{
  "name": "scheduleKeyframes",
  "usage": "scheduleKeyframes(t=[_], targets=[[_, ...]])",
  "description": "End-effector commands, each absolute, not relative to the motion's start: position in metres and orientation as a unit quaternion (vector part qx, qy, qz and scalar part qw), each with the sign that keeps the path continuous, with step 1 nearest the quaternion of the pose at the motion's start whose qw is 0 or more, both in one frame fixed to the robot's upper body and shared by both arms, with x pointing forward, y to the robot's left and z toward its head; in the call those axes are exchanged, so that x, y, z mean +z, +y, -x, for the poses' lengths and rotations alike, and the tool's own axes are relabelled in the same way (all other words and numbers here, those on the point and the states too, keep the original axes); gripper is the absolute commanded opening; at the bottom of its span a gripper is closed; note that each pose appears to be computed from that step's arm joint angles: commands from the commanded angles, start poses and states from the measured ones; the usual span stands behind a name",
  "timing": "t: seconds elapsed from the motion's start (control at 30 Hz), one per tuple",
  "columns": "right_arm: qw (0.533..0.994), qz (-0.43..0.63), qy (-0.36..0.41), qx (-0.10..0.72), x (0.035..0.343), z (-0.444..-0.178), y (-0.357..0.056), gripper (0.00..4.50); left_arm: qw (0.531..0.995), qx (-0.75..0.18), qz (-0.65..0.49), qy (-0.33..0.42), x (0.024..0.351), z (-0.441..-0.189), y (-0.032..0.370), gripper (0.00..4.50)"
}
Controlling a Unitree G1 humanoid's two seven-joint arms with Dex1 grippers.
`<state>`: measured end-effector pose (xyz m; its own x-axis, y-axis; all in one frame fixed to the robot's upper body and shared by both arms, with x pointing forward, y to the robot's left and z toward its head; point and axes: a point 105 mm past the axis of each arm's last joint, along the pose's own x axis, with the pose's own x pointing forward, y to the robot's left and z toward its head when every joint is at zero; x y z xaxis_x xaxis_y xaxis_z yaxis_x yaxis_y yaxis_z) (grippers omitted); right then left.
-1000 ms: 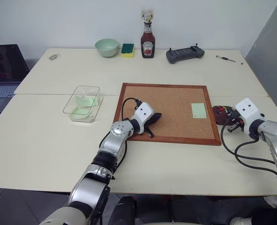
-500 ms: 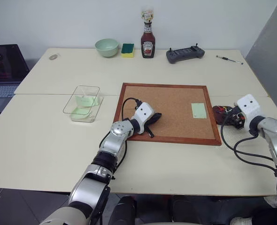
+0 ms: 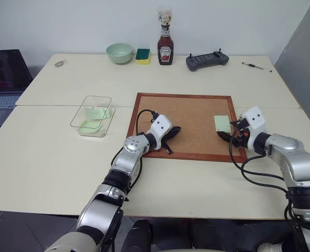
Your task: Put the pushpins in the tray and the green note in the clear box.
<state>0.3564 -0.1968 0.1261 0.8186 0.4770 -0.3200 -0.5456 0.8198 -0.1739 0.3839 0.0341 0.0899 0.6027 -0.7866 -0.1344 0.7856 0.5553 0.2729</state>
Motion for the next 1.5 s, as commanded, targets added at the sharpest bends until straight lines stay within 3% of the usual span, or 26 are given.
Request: scheduleKeyframes(t=[0.03, 0.17, 0.3, 0.5, 0.8, 1.5], targets=[[0.951, 0.129, 0.105, 0.259, 0.137, -0.365, -0.196, 3.70, 0.880, -0.446, -0.160, 0.023, 0.075, -0.379, 0.033, 0.00], [0.952, 0.123, 0.107, 0.258, 0.131, -0.370, -0.194, 3.70, 0.880, -0.446, -0.162, 0.023, 0.075, -0.379, 0.033, 0.00], [0.952, 0.121, 0.110, 0.260, 0.128, -0.373, -0.192, 3.12, 0.880, -0.446, -0.163, 0.022, 0.075, -0.379, 0.033, 0.00], [0.953, 0.116, 0.110, 0.259, 0.127, -0.378, -0.191, 1.70, 0.879, -0.446, -0.164, 0.022, 0.076, -0.380, 0.032, 0.00], [0.950, 0.115, 0.112, 0.266, 0.131, -0.377, -0.192, 0.06, 0.880, -0.444, -0.164, 0.022, 0.075, -0.380, 0.033, 0.00], [0.936, 0.104, 0.042, 0.334, 0.190, -0.362, -0.171, 0.06, 0.874, -0.464, -0.143, 0.019, 0.081, -0.378, 0.026, 0.00]])
